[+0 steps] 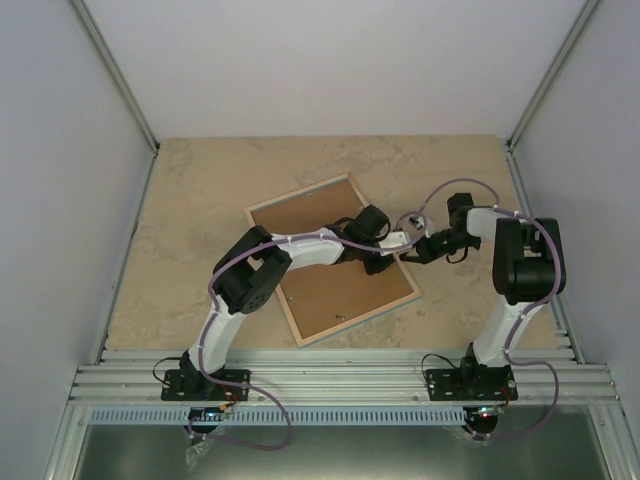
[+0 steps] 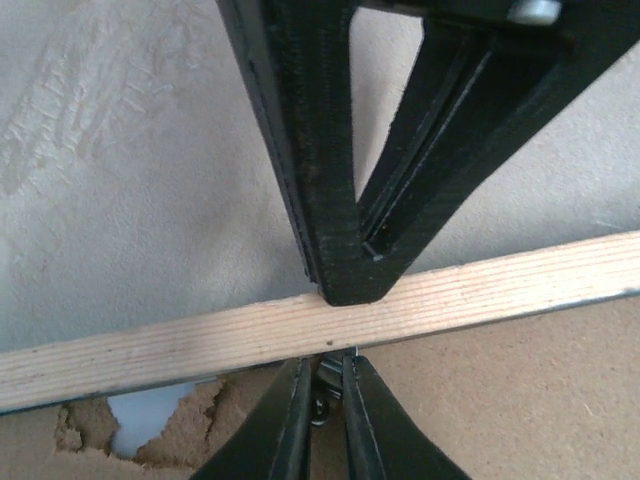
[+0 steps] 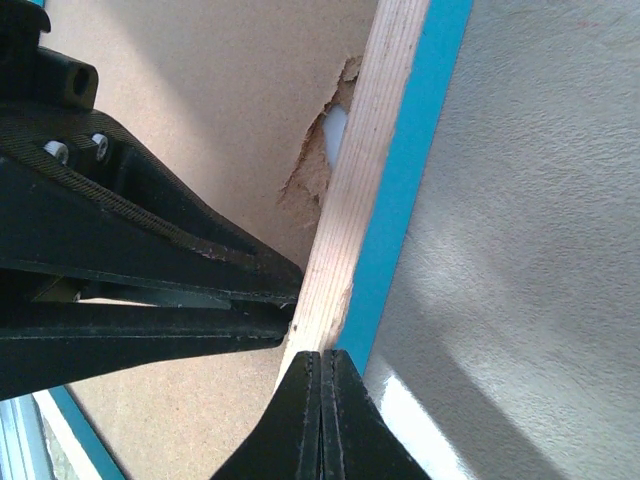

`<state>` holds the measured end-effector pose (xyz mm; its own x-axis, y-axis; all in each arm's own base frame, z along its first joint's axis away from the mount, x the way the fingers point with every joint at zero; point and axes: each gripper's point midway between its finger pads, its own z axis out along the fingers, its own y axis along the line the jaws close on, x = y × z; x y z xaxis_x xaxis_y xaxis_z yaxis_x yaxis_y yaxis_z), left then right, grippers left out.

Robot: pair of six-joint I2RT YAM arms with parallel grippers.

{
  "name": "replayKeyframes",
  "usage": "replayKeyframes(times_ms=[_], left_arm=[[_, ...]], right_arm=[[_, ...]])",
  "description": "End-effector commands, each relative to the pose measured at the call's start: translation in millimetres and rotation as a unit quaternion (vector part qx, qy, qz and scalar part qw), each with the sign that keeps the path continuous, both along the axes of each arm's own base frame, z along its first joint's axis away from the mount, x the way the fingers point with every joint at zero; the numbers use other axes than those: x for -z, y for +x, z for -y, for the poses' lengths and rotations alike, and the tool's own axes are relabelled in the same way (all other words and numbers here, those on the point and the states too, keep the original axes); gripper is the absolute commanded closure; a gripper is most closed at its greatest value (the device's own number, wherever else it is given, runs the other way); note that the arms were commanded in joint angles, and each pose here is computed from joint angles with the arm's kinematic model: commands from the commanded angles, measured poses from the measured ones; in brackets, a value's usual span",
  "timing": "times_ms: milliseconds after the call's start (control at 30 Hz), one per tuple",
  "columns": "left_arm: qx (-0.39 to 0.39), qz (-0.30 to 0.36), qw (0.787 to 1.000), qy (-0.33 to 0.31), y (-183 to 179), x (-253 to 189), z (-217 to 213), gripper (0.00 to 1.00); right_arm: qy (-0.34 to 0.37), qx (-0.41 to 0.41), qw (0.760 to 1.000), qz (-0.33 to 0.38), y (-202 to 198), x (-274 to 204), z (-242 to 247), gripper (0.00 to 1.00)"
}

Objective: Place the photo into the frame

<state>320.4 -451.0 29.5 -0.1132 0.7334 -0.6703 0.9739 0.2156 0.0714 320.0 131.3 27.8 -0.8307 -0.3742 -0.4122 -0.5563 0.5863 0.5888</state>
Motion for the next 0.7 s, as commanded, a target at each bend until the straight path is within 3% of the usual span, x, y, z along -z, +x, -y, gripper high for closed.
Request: replayKeyframes(times_ms=[0,233,333,533,667], left_arm=[[-0.076,-0.041,0.992,0.088,-5.6,72.6,-33.8,0.89],[-0.135,-0.05,0.986,0.086,2.1,78.2,-39.5,0.97],[-0.128,-0.057,0.987,0.079,-1.2,76.0,-37.4,0.95],[-0.082,-0.032,0.996,0.02,-0.7,22.7,-23.3,0.69],[-0.07,-0.04,0.996,-0.027,11.4,-29.6,-31.8,0.56]], right_arm=[[-0.067,-0.016,0.997,-0.037,-21.4,39.9,14.5,0.99],[-0.067,-0.014,0.997,-0.035,-20.3,38.5,14.1,1.0],[-0.066,-0.014,0.997,-0.035,-20.1,38.7,14.0,0.99],[-0.065,-0.012,0.997,-0.03,-17.7,34.9,14.3,0.99],[-0.061,-0.005,0.998,0.015,-1.7,14.2,14.2,0.96]])
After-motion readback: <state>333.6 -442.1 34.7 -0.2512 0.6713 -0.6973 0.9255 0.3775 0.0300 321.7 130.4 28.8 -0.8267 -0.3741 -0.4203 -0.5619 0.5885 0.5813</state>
